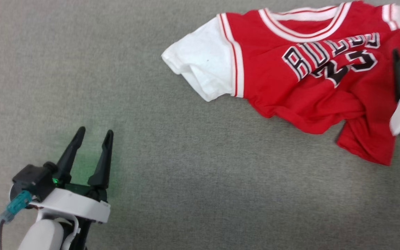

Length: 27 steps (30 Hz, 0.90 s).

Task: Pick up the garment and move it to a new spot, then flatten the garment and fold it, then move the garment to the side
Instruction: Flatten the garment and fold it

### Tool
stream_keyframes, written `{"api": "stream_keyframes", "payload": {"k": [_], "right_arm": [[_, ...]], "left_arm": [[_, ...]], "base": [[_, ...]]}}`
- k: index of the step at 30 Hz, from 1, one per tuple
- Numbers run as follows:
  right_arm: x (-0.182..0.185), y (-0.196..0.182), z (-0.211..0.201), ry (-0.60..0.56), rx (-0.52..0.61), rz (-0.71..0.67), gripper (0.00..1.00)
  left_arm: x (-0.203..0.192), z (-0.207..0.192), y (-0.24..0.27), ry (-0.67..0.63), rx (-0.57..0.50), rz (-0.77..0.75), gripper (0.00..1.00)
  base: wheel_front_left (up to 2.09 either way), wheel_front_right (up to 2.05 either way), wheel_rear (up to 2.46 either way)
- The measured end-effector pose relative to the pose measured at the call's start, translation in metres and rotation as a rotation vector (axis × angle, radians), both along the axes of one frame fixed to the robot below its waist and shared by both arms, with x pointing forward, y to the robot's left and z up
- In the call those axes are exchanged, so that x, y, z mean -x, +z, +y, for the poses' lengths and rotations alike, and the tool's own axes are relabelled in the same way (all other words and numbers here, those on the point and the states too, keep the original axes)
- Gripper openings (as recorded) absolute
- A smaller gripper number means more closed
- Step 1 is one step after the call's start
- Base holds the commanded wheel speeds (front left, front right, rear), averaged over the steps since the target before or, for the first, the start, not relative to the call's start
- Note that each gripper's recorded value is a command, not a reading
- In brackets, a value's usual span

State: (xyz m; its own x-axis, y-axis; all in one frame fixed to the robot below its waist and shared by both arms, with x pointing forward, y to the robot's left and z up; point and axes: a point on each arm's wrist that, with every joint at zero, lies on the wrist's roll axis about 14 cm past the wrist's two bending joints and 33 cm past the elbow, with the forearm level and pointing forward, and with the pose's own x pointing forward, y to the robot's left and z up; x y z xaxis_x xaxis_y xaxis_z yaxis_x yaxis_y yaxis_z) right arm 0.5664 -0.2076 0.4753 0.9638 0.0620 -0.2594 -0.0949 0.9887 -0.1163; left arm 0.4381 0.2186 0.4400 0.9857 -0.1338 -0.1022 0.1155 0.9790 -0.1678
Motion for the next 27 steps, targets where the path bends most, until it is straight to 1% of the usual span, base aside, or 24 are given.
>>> {"api": "stream_keyframes", "payload": {"k": [7,12,14,20,25,27], "right_arm": [[0.059,0.006,0.028,0.106,-0.037,-0.015,1.00],[0.101,0.005,0.046,0.148,-0.077,-0.012,1.00],[0.117,0.002,0.050,0.157,-0.090,0.001,1.00],[0.155,-0.006,0.060,0.152,-0.130,0.025,1.00],[0.173,-0.005,0.063,0.131,-0.139,0.015,1.00],[0.175,-0.002,0.066,0.128,-0.144,0.007,1.00]], "left_arm": [[0.002,0.000,0.021,-0.022,-0.028,-0.051,1.00],[-0.003,-0.004,0.039,-0.084,-0.080,-0.096,1.00],[-0.008,-0.010,0.049,-0.129,-0.101,-0.120,1.00],[-0.038,-0.031,0.088,-0.295,-0.214,-0.170,1.00],[-0.063,-0.066,0.103,-0.461,-0.281,-0.103,1.00],[-0.077,-0.072,0.107,-0.492,-0.286,-0.058,1.00]], "base": [[0.00,0.00,0.00],[0.00,0.00,0.00],[0.00,0.00,0.00],[0.00,0.00,0.00],[0.00,0.00,0.00],[0.00,0.00,0.00]]}}
